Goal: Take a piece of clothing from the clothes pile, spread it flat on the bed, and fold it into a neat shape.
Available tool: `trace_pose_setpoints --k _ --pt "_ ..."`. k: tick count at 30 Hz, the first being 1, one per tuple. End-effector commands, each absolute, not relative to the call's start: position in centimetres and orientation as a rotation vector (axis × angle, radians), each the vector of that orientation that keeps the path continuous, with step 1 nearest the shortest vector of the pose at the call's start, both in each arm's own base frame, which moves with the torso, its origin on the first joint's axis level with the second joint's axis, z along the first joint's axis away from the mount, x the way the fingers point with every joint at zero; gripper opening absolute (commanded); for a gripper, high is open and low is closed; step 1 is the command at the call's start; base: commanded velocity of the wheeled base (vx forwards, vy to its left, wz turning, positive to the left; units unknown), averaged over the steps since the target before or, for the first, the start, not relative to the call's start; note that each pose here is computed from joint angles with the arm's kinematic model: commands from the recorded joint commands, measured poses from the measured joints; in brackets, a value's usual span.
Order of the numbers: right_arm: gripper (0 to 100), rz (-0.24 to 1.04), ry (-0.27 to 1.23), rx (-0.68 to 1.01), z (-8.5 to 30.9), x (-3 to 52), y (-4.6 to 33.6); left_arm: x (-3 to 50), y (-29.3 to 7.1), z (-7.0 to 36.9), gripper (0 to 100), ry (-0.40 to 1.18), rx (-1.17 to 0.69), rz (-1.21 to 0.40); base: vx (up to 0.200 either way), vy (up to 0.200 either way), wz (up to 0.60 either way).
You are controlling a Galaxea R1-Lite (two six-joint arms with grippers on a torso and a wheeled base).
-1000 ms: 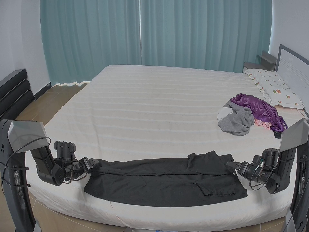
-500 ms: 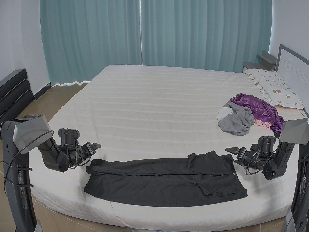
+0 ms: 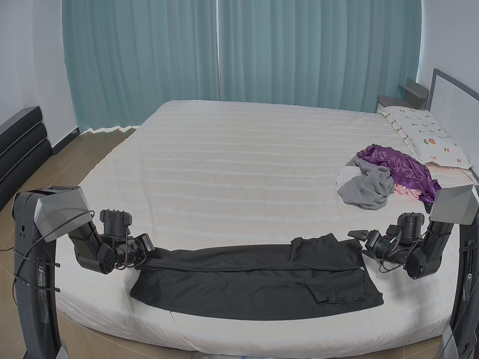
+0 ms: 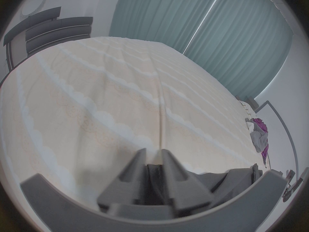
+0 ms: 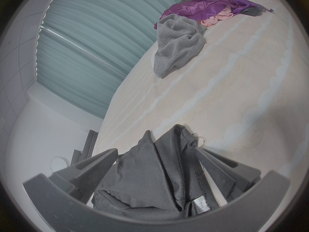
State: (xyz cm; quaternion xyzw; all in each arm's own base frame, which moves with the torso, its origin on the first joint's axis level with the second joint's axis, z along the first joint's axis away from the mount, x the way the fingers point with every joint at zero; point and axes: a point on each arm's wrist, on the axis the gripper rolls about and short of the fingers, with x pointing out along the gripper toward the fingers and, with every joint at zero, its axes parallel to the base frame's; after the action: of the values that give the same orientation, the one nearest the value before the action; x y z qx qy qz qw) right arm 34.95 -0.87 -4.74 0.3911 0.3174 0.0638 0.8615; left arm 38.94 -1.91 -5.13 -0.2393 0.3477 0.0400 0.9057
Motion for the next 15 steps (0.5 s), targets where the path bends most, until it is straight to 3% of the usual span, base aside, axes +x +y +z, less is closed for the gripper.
trace_pose_setpoints --k 1,15 --pt "100 0.133 0.670 0.820 -4.87 34.93 -0.87 39.08 -1.74 -5.26 0 0.713 -0.501 0.094 0.000 0.000 0.00" --pt "100 0.083 0.658 0.796 -5.08 35.25 -0.43 39.50 -1.22 -4.78 0 0.651 -0.591 0.177 0.000 0.000 0.00"
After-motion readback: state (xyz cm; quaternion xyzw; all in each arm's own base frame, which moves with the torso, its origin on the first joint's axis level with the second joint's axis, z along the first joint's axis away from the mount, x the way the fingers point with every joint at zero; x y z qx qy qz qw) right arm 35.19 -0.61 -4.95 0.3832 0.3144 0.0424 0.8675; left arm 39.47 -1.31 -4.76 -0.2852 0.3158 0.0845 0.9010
